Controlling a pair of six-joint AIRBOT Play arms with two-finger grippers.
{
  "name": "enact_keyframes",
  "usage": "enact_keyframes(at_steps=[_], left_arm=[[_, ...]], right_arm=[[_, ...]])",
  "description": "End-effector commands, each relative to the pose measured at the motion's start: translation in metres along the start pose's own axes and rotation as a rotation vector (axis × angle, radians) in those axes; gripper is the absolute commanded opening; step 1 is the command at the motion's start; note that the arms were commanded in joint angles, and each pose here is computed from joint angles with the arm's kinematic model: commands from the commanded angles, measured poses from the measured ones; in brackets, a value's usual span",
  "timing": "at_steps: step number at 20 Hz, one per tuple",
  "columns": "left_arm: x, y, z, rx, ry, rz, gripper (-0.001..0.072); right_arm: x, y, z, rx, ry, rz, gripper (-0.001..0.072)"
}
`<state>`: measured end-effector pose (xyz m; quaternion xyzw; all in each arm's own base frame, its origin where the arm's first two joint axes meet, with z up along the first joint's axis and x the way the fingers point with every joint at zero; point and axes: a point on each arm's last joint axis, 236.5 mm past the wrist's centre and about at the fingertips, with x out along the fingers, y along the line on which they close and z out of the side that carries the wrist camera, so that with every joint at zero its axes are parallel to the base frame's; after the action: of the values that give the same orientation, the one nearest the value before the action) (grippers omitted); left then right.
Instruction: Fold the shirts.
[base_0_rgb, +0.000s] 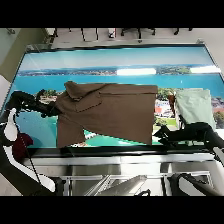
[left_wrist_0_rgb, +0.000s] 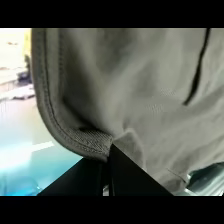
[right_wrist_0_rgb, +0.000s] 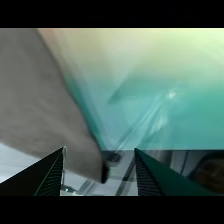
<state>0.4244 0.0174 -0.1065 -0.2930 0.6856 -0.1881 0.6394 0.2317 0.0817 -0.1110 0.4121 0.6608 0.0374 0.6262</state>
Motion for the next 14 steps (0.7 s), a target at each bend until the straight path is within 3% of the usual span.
enact_keyframes(at_steps=[1, 2, 3, 4, 5, 6, 7, 11, 14], left_arm=[[-0.006, -0.014, 0.000, 0.026, 0.014, -0.026, 0.0018], [-0.007, -0.015, 0.000, 0.029, 0.017, -0.028, 0.0018], [-0.009, -0.017, -0.001, 0.034, 0.020, -0.029, 0.0018], [-0.011, -0.018, 0.000, 0.038, 0.020, -0.030, 0.0018], [-0.013, -0.020, 0.000, 0.043, 0.015, -0.029, 0.0018], [-0.017, -0.023, 0.001, 0.050, 0.004, -0.025, 0.0018], [-0.023, -0.028, 0.002, 0.061, -0.012, -0.026, 0.0017], [-0.088, -0.103, 0.010, 0.184, -0.211, -0.079, 0.0017], [-0.187, -0.212, -0.011, 0.394, -0.519, -0.118, 0.0017]], right_arm=[[0.032, 0.006, -0.006, -0.022, 0.014, -0.018, 0.0501], [0.042, 0.007, -0.011, -0.031, 0.031, -0.028, 0.0500], [0.051, 0.008, -0.016, -0.045, 0.056, -0.041, 0.0451], [0.055, 0.011, -0.018, -0.062, 0.073, -0.048, 0.0250], [0.057, 0.015, -0.018, -0.080, 0.078, -0.049, 0.0160], [0.054, 0.022, -0.013, -0.095, 0.065, -0.041, 0.0155], [0.049, 0.033, -0.004, -0.118, 0.041, -0.025, 0.0014], [-0.032, 0.138, 0.052, -0.339, -0.197, 0.128, 0.0019], [-0.197, 0.265, 0.062, -0.627, -0.582, 0.305, 0.0019]])
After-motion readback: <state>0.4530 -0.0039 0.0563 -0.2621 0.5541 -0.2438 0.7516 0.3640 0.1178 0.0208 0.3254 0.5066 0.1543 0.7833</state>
